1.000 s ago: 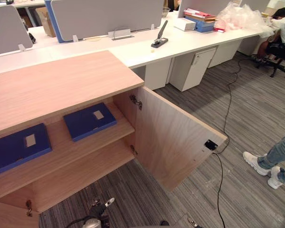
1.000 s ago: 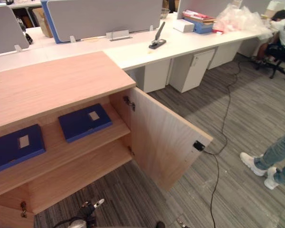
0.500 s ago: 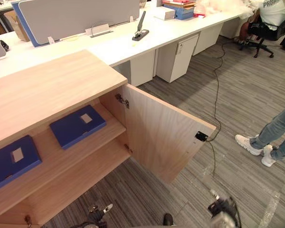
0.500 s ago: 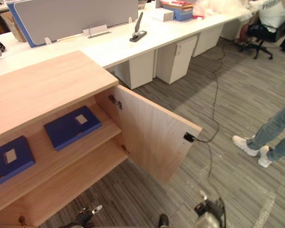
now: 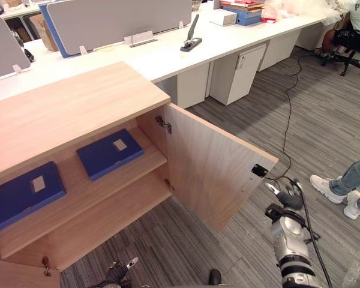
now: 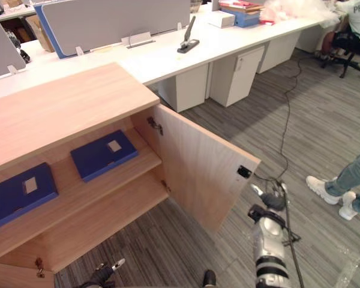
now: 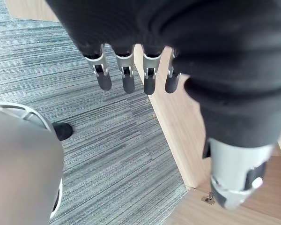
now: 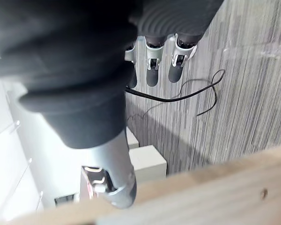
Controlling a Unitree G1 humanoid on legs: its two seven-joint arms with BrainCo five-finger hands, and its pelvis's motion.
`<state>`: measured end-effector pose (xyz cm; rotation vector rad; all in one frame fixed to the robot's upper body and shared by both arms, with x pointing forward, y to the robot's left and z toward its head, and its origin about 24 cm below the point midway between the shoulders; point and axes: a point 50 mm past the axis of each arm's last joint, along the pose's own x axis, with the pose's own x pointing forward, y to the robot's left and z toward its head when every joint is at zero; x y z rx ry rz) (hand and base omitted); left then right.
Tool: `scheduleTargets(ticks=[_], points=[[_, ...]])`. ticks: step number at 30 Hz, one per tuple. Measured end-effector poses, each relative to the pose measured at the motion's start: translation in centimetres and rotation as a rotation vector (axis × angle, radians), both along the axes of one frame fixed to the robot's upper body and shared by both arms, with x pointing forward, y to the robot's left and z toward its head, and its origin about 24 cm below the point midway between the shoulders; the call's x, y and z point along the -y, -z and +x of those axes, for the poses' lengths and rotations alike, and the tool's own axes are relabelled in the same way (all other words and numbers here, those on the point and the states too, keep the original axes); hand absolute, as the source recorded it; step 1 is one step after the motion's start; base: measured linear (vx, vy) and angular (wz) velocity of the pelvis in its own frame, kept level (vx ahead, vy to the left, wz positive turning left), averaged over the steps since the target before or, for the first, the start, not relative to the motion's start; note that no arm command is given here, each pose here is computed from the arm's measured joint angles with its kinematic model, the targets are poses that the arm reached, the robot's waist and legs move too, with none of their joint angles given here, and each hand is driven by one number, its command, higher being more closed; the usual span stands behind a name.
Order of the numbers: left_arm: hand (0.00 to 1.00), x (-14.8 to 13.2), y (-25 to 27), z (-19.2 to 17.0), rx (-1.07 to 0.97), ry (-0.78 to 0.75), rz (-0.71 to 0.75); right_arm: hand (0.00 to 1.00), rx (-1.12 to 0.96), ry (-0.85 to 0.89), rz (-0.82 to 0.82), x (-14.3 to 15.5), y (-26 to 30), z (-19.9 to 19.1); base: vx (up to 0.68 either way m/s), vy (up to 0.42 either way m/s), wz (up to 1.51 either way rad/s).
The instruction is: Walk over to the cabinet, pick up the folder, carry it to the office cabinet, place the folder inside the office cabinet, then close the office cabinet door
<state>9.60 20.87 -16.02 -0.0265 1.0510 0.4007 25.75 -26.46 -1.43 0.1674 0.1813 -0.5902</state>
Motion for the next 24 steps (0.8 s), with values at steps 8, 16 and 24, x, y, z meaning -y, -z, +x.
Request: scheduleTargets(ticks=[8,16,24], points=[[0.0,-0.7,0.0,-0.3,-0.007,-0.028,0.005,0.0,0.016,-0.315,-0.047,-3.8,-0.7,1.9,0.0,0.005,0.01],[0.0,-0.7,0.1,-0.6,-0.017,-0.025,-0.012,0.0,-0.003,-0.574,-0.103,-5.7,-1.1,2.0,0.02,-0.007,-0.06],[0.0,-0.9,0.1,-0.7,-0.02,-0.008,-0.023,0.0,-0.034,-1.095,-0.293,-11.2,-1.4,-0.4,-0.08,-0.003,-0.01]])
